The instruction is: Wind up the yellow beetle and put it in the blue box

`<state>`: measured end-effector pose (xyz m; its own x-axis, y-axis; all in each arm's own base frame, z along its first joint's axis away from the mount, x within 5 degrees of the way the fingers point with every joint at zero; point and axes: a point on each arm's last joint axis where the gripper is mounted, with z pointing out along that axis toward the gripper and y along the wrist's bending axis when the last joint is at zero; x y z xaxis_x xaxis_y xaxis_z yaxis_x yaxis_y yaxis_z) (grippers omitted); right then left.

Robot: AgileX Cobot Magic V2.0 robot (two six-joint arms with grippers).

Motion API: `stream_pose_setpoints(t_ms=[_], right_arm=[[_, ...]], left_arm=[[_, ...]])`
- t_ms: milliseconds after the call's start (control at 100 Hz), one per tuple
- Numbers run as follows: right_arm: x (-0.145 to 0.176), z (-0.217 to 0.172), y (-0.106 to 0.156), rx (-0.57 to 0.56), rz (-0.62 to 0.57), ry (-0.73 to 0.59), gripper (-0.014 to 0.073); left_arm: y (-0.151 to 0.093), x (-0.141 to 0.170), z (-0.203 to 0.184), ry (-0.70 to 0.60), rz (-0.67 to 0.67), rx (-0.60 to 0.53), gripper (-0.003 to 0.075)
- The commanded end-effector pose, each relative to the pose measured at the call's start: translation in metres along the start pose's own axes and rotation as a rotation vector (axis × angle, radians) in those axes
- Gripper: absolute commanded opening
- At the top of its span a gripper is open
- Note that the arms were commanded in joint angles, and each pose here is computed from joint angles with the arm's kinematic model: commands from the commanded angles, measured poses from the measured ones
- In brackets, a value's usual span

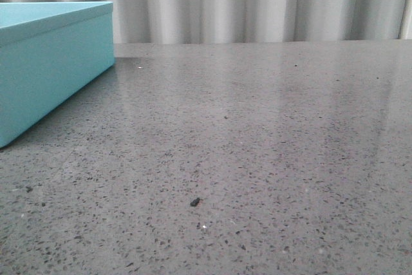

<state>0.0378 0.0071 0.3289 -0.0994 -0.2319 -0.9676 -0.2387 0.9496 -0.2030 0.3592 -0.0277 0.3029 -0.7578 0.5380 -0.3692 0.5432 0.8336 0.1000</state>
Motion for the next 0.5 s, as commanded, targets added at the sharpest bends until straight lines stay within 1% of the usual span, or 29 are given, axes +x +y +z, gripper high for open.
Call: stream_pose_setpoints(t_ms=[0,90,160,230,280,350,430,490], right_arm=[[-0.013,-0.001,-0.003,0.017,-0.01,-0.084,-0.0053],[-0.012,-0.001,-0.002,0.014,-0.01,-0.068,-0.0053],[-0.011,-0.001,-0.002,0.012,-0.01,-0.059,-0.0053],[-0.01,-0.001,-0.002,0.011,-0.01,-0.053,-0.0053],[-0.01,-0.001,-0.002,0.011,-0.01,-0.053,-0.0053],[-0.01,-0.001,-0.002,0.011,-0.01,-0.053,-0.0053],[-0.011,-0.002,-0.002,0.012,-0.01,-0.055,-0.0053],[-0.011,-0.002,-0.002,0.012,-0.01,-0.059,-0.0053]], left_arm=[[0.0,-0.011,-0.028,-0.139,-0.024,-0.052,0.0507],[-0.001,-0.017,-0.038,-0.2,-0.053,-0.041,0.0502],[-0.005,-0.022,-0.052,-0.264,-0.14,-0.007,0.0463],[-0.012,-0.024,-0.069,-0.338,-0.205,0.04,0.0377],[-0.018,-0.024,-0.082,-0.38,-0.227,0.07,0.0286],[-0.03,-0.021,-0.104,-0.44,-0.249,0.12,0.0184],[-0.043,-0.017,-0.133,-0.529,-0.261,0.176,0.0108],[-0.053,-0.009,-0.159,-0.605,-0.25,0.178,0.0072]])
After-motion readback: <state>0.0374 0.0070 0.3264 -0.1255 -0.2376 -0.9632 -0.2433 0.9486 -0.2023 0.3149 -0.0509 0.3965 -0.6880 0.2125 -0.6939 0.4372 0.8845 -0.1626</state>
